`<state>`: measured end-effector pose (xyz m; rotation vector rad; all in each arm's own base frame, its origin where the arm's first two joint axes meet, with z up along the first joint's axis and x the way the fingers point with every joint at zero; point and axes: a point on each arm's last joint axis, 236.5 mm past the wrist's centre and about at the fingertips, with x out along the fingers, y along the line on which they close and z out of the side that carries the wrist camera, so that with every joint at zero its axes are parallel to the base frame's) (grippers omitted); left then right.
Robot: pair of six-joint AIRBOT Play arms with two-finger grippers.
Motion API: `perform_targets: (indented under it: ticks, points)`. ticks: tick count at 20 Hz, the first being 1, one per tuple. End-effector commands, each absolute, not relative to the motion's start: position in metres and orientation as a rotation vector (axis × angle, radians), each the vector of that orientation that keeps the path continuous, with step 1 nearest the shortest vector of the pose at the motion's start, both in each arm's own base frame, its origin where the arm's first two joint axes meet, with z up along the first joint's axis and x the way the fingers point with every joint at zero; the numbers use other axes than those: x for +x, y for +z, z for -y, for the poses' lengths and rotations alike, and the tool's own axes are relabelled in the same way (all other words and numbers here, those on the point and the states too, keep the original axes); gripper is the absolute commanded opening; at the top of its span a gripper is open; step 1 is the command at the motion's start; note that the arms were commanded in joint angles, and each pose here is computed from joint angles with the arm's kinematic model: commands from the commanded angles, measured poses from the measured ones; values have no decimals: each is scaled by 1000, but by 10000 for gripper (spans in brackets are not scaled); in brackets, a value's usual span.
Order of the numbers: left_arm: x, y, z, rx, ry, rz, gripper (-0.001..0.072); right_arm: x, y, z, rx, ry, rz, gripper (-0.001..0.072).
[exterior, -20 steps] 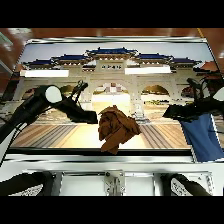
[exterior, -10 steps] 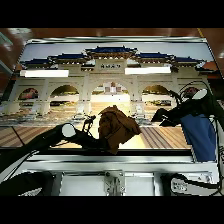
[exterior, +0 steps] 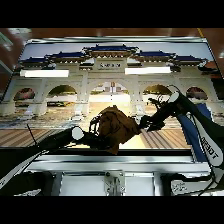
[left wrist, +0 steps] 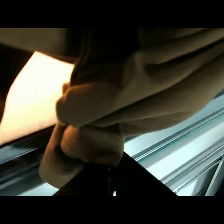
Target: Fold the shirts.
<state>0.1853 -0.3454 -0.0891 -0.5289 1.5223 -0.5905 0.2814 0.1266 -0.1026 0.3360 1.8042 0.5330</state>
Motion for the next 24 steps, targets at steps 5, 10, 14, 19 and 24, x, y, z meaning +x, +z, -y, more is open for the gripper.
perform_targets:
  ticks: [5, 10, 14, 19, 24]
  points:
    - [214, -59, 337, -511, -629, -1392, 38, 284, -124, -170, 198, 571, -1751, 292]
    - [246, -11, 309, -399, -673, -1220, 36, 297, -93, -158, 79, 579, -1643, 53]
    - [283, 96, 267, -150, -685, -985, 36, 335, 8, -124, -167, 519, -1356, 53]
    - [304, 352, 195, -164, -590, -363, 38, 360, 260, -93, -231, 339, -639, 52]
    - [254, 472, 138, -185, -524, -46, 38, 290, 451, -71, -85, 253, -37, 53]
